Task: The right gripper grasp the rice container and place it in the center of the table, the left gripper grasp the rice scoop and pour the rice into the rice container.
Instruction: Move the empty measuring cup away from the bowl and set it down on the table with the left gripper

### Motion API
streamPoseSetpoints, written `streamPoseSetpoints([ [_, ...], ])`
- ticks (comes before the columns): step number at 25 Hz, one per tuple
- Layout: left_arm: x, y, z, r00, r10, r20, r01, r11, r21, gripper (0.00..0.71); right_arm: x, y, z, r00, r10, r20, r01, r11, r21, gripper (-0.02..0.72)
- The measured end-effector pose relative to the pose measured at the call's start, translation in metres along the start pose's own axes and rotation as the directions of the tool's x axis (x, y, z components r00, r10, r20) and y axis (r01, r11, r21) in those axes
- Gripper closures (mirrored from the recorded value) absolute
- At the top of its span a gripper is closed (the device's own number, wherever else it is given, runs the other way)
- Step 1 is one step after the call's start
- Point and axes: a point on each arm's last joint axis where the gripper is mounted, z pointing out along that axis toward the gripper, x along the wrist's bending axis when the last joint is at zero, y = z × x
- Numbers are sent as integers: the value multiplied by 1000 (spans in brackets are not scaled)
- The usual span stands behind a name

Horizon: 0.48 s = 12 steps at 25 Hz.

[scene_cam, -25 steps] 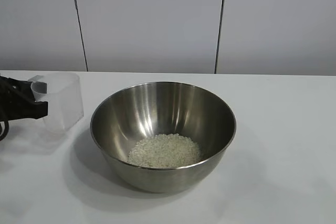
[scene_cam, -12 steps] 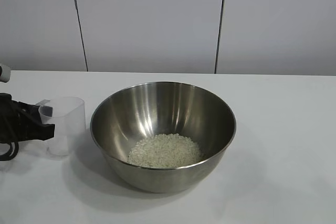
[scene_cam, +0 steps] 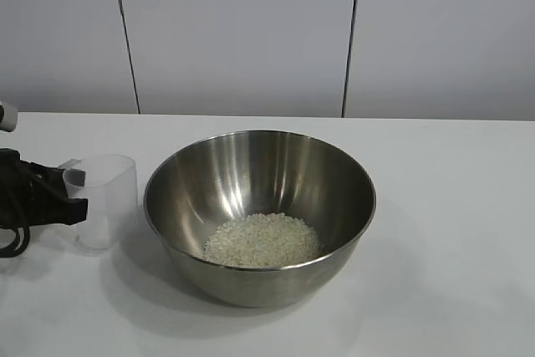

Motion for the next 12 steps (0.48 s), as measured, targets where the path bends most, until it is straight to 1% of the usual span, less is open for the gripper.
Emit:
streamPoseSetpoints([
  [2, 0, 0, 0, 1000, 2, 4, -2, 1000, 0, 678, 0, 0, 0, 1000, 0, 0, 0, 1000, 0, 64],
  [4, -2, 0, 0, 1000, 8, 17, -8, 1000, -1, 602, 0, 0, 0, 1000, 0, 0, 0, 1000, 0, 64],
  [7, -4, 0, 0, 999, 22, 49, -22, 1000, -2, 399, 0, 0, 0, 1000, 0, 0, 0, 1000, 0, 64],
  [9, -6, -2, -2, 998, 25, 64, -25, 1000, 6, 313, 0, 0, 0, 1000, 0, 0, 0, 1000, 0, 64],
  [12, -9, -10, -11, 999, 3, 53, -6, 999, 46, 258, 0, 0, 0, 1000, 0, 0, 0, 1000, 0, 64],
])
